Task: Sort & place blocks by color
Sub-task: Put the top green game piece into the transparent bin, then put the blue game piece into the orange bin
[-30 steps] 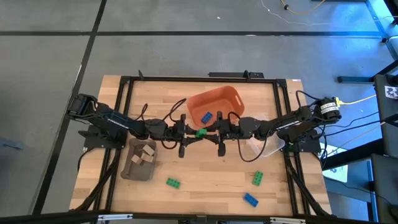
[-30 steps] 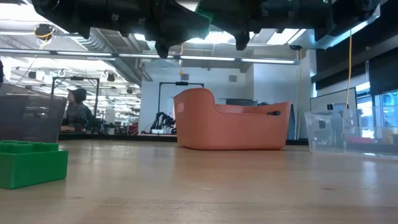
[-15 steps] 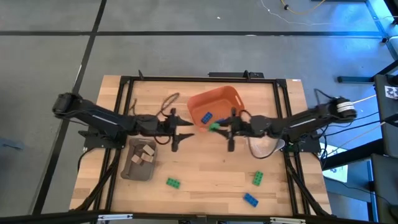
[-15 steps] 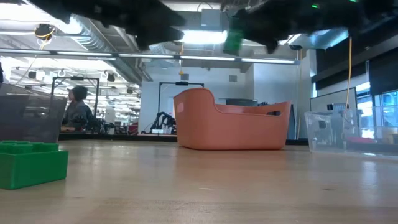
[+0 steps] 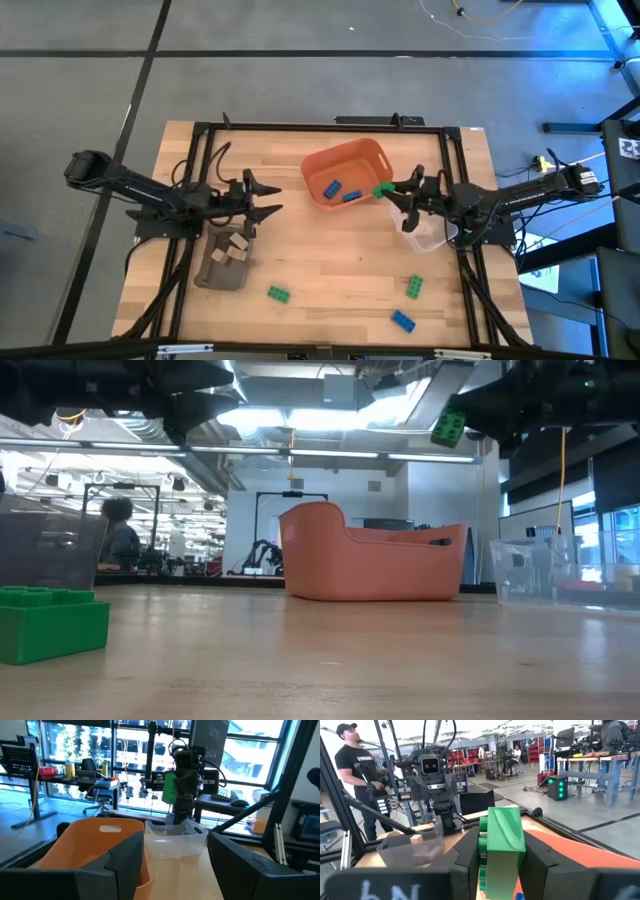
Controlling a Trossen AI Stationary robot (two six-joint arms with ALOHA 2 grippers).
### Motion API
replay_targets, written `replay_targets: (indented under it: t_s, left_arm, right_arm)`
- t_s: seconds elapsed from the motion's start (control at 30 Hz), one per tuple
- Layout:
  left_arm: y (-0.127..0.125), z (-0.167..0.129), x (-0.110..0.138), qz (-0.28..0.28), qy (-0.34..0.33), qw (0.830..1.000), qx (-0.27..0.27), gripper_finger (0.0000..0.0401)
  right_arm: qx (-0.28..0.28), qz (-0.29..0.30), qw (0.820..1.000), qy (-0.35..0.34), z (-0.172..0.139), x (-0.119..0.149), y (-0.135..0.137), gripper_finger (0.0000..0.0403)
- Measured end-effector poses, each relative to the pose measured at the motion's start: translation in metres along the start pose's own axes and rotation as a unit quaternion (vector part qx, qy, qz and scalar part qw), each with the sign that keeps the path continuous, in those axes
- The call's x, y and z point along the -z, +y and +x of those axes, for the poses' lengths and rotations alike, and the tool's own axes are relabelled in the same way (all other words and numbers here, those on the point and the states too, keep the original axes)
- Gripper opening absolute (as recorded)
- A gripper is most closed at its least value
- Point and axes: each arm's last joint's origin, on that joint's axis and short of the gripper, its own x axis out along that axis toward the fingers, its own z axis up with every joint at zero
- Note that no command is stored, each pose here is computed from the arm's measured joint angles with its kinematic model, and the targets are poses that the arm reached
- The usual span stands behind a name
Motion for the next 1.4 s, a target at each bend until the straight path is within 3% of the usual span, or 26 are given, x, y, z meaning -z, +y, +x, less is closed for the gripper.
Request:
replay_targets:
  t_s: [0.17,0.23,0.33,0.47,0.63,0.83,1.03,1.23,1.4]
  left_arm:
    - [0.000,0.000,0.000,0.000,0.000,1.000,-0.001,0.0209]
    - [0.000,0.000,0.000,0.000,0.000,1.000,-0.001,0.0209]
    - [0.000,0.000,0.000,0.000,0.001,1.000,-0.001,0.0208]
    - [0.000,0.000,0.000,0.000,0.001,1.000,0.000,0.0208]
    - [0.000,0.000,0.001,0.002,0.005,1.000,-0.001,0.0208]
    - [0.000,0.000,0.001,0.000,0.005,1.000,-0.001,0.0208]
    - [0.000,0.000,0.001,0.000,0.005,1.000,-0.001,0.0208]
    - [0.000,0.000,0.001,-0.002,0.005,1.000,0.002,0.0208]
    - [0.000,0.000,0.001,-0.002,0.005,1.000,0.003,0.0208]
  right_arm:
    - [0.011,-0.001,1.000,0.008,0.001,0.002,-0.001,0.0095]
    - [0.054,0.013,0.998,0.024,0.002,0.002,-0.002,0.0095]
    - [0.127,0.011,0.986,0.104,0.006,-0.004,-0.003,0.0095]
    - [0.213,0.022,0.947,0.239,0.002,-0.014,-0.004,0.0095]
    - [0.289,0.057,0.887,0.354,-0.009,-0.005,-0.003,0.0095]
    - [0.306,0.117,0.822,0.466,-0.016,0.016,-0.001,0.0095]
    - [0.321,0.118,0.785,0.517,-0.016,0.036,-0.001,0.0095]
    - [0.324,0.114,0.780,0.523,-0.015,0.040,-0.001,0.0106]
    - [0.323,0.115,0.781,0.521,-0.014,0.040,-0.001,0.0203]
